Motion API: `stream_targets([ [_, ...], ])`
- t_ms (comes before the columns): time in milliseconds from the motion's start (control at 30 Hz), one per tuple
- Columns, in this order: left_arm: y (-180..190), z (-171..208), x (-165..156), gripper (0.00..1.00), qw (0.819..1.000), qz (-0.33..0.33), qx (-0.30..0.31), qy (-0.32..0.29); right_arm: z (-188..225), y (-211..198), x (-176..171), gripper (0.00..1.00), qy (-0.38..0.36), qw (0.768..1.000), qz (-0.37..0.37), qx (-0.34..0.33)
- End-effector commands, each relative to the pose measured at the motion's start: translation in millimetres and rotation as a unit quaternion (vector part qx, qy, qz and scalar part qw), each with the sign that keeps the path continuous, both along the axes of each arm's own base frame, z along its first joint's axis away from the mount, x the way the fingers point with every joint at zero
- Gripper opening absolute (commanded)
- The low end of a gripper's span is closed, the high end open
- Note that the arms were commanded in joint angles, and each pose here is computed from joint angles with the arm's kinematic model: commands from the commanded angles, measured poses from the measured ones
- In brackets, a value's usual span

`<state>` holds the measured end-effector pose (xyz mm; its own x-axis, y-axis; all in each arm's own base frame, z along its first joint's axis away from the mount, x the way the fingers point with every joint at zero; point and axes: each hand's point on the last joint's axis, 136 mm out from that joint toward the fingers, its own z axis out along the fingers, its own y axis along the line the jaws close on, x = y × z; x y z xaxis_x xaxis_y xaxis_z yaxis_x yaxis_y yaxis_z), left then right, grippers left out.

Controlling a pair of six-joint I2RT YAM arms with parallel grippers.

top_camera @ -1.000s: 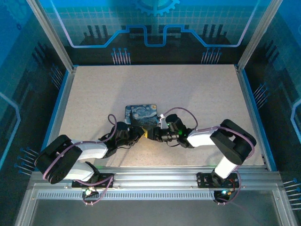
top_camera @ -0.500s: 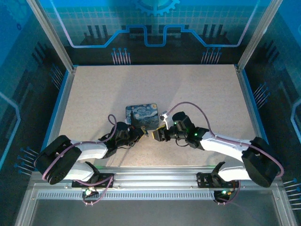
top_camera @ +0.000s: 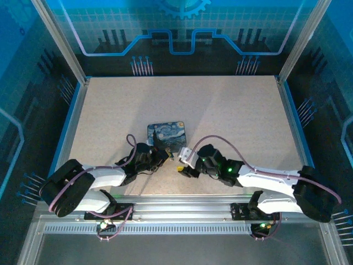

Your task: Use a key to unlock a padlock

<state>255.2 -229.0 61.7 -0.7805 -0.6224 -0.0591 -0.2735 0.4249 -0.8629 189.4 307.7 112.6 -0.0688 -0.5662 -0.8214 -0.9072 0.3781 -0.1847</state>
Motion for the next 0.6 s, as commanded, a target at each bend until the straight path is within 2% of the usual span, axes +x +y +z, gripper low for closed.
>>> stream_targets([
  [0, -1.9, 7.7, -3.1, 0.0, 1.0, -0.001, -0.017, -0.002, -5.3, 6.7, 11.5, 0.54, -0.099, 0.994, 0.0, -0.046],
  [200, -3.5, 12.4, -2.7, 0.0, 1.0, -0.001, -0.025, -0.001, -24.0, 18.6, 21.5, 0.52, -0.129, 0.989, -0.025, -0.075],
  [567, -3.2, 12.1, -3.2, 0.0, 1.0, 0.0, -0.025, 0.001, -33.3, 30.1, 33.1, 0.46, -0.136, 0.987, -0.054, -0.073],
])
